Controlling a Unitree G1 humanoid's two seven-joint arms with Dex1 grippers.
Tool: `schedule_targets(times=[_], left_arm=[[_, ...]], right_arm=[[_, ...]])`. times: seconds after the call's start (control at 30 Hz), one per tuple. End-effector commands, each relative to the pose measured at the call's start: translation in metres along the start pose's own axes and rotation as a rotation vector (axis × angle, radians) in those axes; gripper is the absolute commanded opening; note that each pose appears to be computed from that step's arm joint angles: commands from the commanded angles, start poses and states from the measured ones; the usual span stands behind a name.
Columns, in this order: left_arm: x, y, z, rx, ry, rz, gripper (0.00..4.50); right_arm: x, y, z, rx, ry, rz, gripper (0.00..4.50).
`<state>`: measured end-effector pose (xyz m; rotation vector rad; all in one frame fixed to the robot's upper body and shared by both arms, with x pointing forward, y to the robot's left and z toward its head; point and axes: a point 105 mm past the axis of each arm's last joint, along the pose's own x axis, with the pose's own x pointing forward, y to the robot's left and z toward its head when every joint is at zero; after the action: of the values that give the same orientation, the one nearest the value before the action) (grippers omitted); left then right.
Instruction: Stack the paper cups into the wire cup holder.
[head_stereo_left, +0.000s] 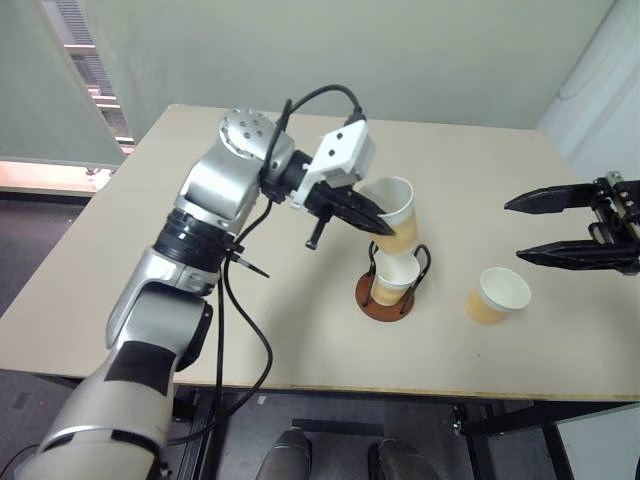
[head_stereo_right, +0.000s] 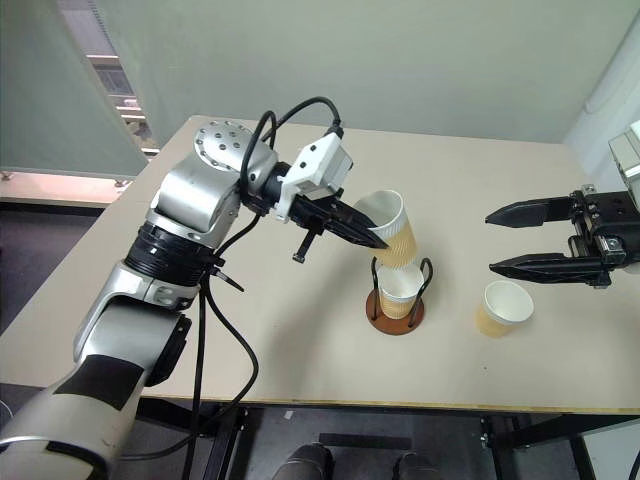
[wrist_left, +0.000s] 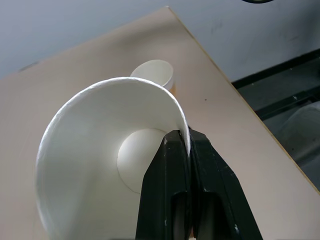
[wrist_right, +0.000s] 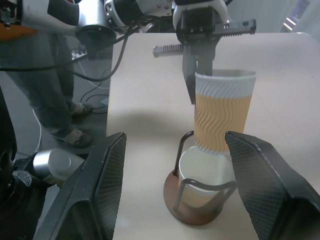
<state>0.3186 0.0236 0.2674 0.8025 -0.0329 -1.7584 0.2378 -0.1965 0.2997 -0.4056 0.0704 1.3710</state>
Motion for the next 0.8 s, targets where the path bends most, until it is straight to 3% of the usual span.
schedule_targets(times=[0.03, 0.23, 0.47, 0.6, 0.8], left_arm=[[0.009, -0.005, -0.004, 0.054, 0.038, -0.044, 0.05], [0.030, -0.001, -0.020, 0.068, 0.089, -0.054, 0.05], [0.040, 0.000, -0.022, 0.144, 0.131, -0.070, 0.05], [0.035, 0.007, -0.011, 0.172, 0.122, -0.049, 0.98], [-0.002, 0.025, 0.020, 0.167, 0.027, 0.098, 3.03]], right_arm=[[-0.008, 0.005, 0.014, -0.060, -0.009, -0.022, 3.26], [-0.007, 0.005, 0.013, -0.059, -0.013, -0.026, 3.26], [-0.007, 0.003, 0.008, -0.032, 0.028, -0.070, 3.26], [-0.009, -0.005, -0.002, -0.021, 0.117, -0.152, 3.26], [-0.007, -0.008, -0.029, -0.050, 0.274, -0.181, 3.26]])
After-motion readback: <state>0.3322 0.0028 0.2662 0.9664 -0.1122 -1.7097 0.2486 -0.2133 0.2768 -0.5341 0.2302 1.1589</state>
